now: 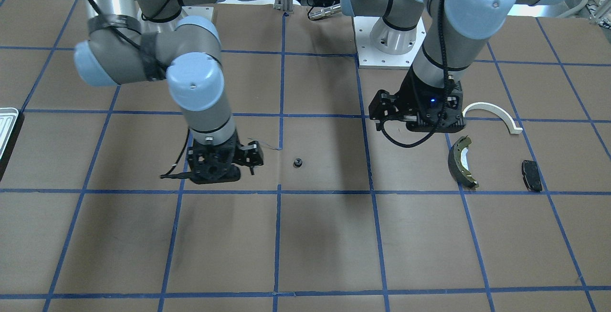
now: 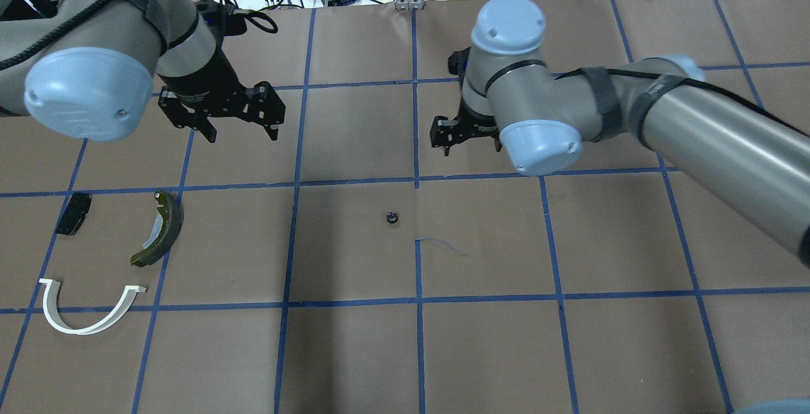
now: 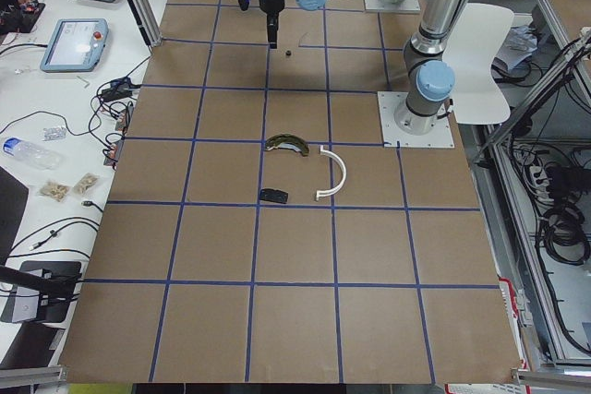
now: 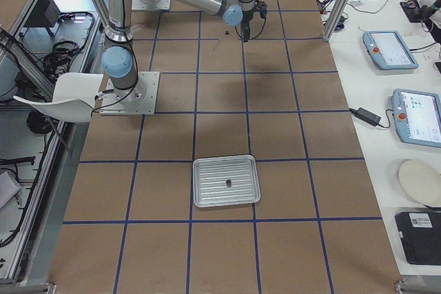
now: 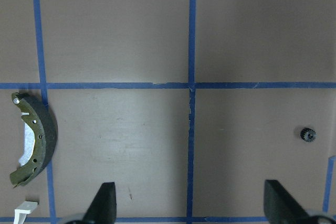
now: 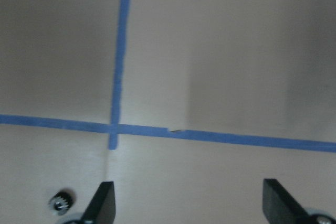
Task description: Place bearing gear from tray to pile
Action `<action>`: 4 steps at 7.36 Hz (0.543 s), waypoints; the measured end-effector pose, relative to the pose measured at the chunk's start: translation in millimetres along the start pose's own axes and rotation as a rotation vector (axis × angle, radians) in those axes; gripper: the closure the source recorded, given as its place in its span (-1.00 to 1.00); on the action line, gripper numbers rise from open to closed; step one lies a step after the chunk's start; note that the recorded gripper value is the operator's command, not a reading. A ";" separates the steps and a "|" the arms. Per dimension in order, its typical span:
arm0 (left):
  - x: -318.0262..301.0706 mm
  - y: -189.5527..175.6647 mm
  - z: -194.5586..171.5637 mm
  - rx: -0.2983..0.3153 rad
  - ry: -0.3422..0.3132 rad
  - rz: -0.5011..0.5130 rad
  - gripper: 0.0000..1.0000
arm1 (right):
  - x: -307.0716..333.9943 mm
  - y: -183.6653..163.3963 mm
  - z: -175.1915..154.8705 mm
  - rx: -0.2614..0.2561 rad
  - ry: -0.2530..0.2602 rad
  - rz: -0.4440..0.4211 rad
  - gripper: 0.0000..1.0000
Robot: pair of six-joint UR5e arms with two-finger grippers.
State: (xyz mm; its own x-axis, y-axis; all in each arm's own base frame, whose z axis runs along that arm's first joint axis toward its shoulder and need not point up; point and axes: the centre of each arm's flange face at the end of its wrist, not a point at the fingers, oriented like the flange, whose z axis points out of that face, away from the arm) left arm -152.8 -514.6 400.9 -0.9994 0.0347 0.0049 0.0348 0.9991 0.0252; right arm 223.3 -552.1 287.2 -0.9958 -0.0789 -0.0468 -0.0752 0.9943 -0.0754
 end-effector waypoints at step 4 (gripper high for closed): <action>110.8 23.2 111.7 0.017 0.020 0.094 -1.00 | 217.0 4.4 -60.1 -0.005 0.092 0.038 -1.00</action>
State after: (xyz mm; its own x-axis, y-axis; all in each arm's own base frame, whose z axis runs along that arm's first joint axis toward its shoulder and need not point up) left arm -263.2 -484.7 290.3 -0.9914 0.1283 0.0265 0.1285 0.9917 0.0062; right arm 3.7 -560.5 336.6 -0.9985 -0.0342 0.0422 -0.0371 0.9969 -0.0699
